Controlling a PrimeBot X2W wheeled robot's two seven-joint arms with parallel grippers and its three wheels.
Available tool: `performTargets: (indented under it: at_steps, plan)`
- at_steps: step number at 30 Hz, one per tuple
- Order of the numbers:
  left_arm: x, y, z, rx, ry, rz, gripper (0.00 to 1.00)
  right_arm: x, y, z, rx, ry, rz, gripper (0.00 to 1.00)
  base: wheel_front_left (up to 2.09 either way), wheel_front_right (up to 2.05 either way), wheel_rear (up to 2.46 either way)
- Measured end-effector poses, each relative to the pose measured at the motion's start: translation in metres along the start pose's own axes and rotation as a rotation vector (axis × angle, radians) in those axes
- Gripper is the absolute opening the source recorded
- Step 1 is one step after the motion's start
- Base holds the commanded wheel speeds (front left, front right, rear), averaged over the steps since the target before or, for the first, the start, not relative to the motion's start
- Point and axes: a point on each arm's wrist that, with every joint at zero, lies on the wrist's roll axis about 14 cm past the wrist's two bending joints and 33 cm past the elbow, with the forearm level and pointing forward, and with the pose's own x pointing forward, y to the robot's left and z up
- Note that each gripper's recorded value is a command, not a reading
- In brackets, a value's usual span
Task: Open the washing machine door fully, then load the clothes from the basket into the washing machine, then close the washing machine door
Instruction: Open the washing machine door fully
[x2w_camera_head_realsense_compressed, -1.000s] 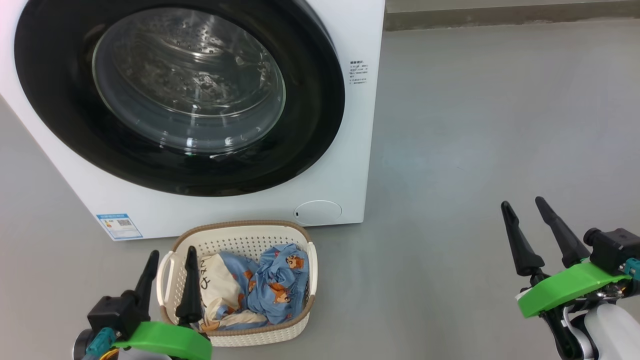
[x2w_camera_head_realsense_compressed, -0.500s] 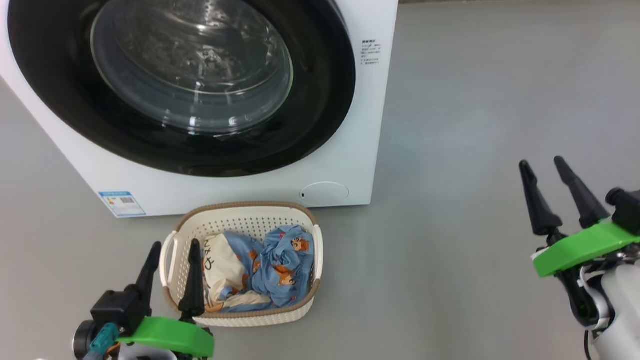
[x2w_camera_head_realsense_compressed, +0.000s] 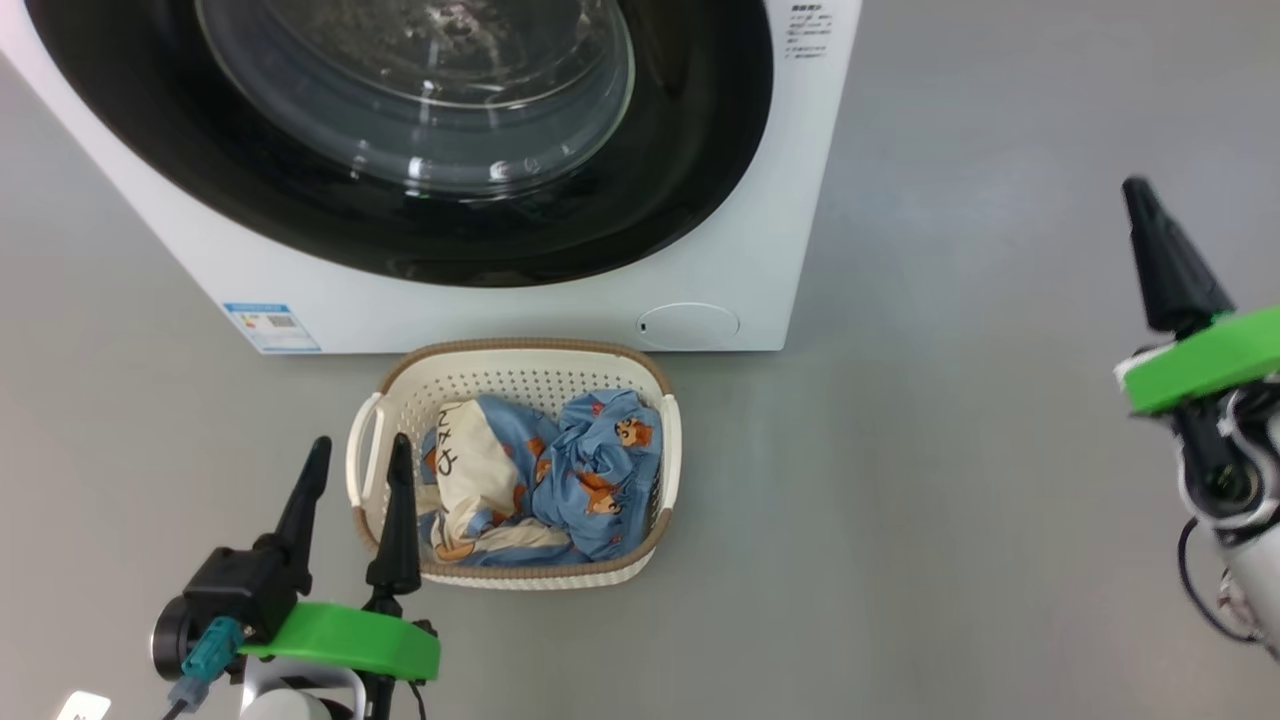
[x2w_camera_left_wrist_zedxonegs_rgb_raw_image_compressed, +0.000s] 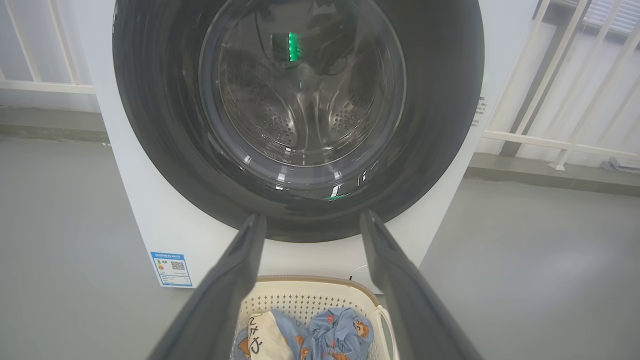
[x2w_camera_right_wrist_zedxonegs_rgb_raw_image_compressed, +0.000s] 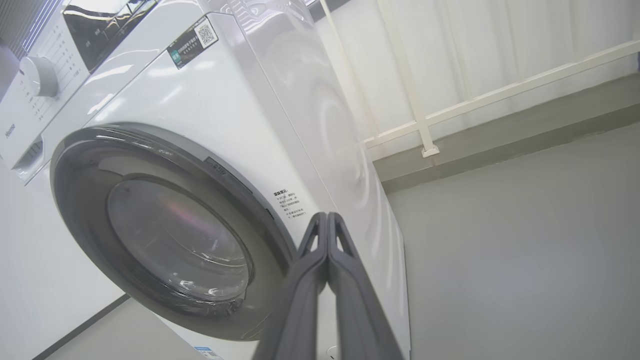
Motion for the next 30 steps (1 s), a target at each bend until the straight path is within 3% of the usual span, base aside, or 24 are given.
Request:
performTargets:
  at_steps: [5, 16, 20, 30]
  plan:
    - [0.000, 0.007, -0.002, 0.006, 0.005, 0.018, 1.00, 0.028, 0.007, 0.017, 0.058, -0.009, 0.041, 0.00, 0.00, 0.00, 0.00]
    - [0.006, 0.014, 0.004, -0.012, -0.019, 0.048, 1.00, 0.076, 0.017, 0.029, 0.356, 0.013, 0.067, 0.00, 0.00, 0.00, 0.00]
    - [0.011, 0.012, 0.007, -0.012, -0.033, 0.041, 1.00, 0.093, 0.023, 0.023, 0.449, 0.080, 0.092, 0.00, 0.00, 0.00, 0.00]
    - [0.019, 0.012, 0.001, -0.023, -0.022, 0.045, 1.00, 0.130, 0.047, 0.005, 0.542, 0.243, 0.188, 0.00, 0.00, 0.00, 0.00]
